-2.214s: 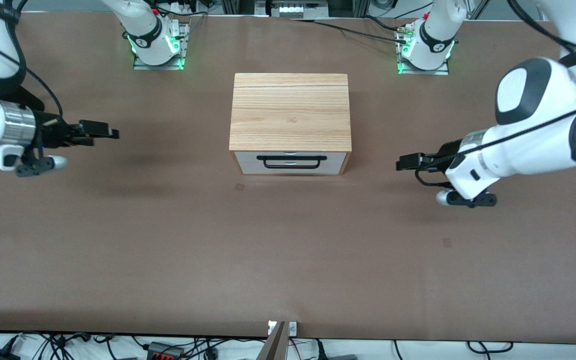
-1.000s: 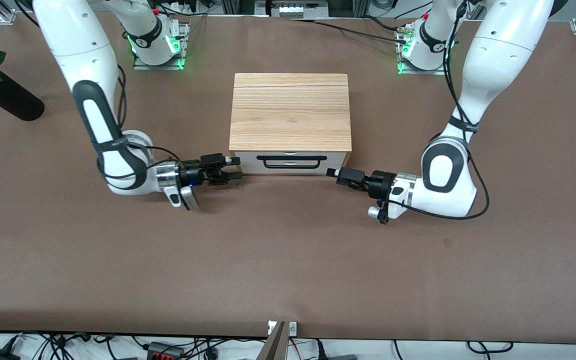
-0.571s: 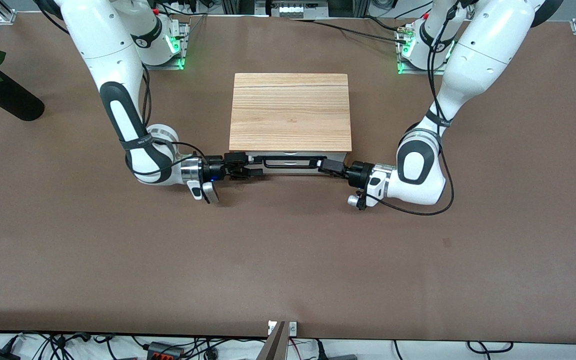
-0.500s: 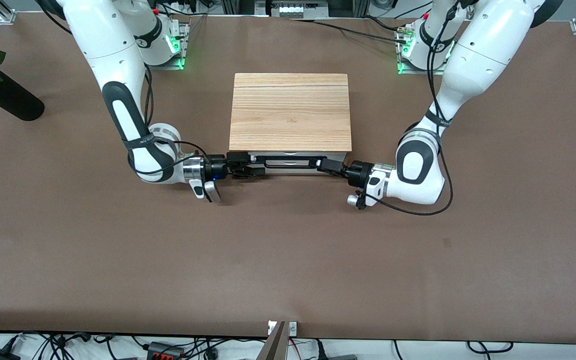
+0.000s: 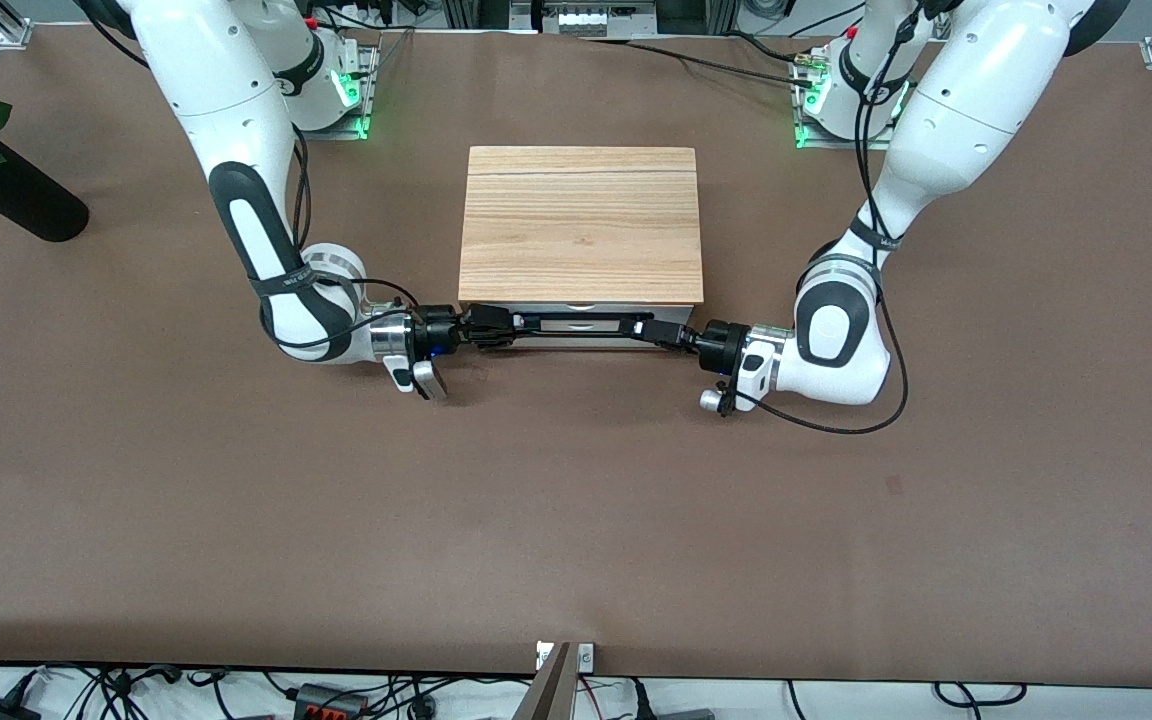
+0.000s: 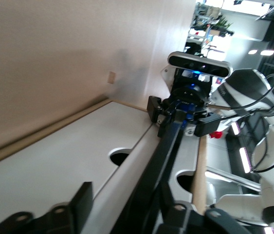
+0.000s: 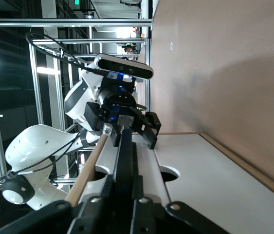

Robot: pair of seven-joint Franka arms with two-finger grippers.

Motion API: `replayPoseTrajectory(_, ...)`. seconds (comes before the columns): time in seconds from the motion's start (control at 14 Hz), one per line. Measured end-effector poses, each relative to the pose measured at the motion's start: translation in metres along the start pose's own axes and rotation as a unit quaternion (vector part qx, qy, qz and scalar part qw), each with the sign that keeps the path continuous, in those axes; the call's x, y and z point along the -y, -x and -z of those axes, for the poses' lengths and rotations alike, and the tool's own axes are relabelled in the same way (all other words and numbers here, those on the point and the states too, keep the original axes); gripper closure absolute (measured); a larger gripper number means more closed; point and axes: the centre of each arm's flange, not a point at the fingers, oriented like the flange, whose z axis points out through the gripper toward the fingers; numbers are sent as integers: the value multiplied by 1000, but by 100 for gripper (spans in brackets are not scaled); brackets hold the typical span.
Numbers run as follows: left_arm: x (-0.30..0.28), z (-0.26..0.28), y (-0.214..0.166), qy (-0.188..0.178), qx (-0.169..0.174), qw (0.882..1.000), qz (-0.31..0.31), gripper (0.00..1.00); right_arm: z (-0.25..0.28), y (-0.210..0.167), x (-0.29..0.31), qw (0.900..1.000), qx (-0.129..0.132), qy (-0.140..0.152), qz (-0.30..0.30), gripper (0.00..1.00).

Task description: Pull top drawer with both arms simultaneously

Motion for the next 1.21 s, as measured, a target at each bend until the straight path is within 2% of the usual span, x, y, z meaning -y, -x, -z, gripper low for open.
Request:
replayPoseTrajectory(0.07,-2,-2,0,8,-2,1000,3,41,0,0,0,1000,0,0,0,82)
replayPoseTrajectory(0.21,-4,-5,1,14,-2,1000,4,54,0,0,0,1000,0,0,0,82)
replayPoseTrajectory(0.29,-4,-5,1,14,-2,1000,4,54,0,0,0,1000,0,0,0,82)
replayPoseTrajectory(0.36,-4,-5,2,15,-2,1000,4,60,0,0,0,1000,0,0,0,82)
replayPoseTrajectory(0.43,-3,-5,2,15,-2,1000,5,60,0,0,0,1000,0,0,0,82)
replayPoseTrajectory(0.57,-2,-4,2,14,-4,1000,-6,70,0,0,0,1000,0,0,-1,82)
replayPoseTrajectory(1.21,-7,-1,-2,11,-12,999,-37,76,1,-5,2,1000,-6,3,3,82)
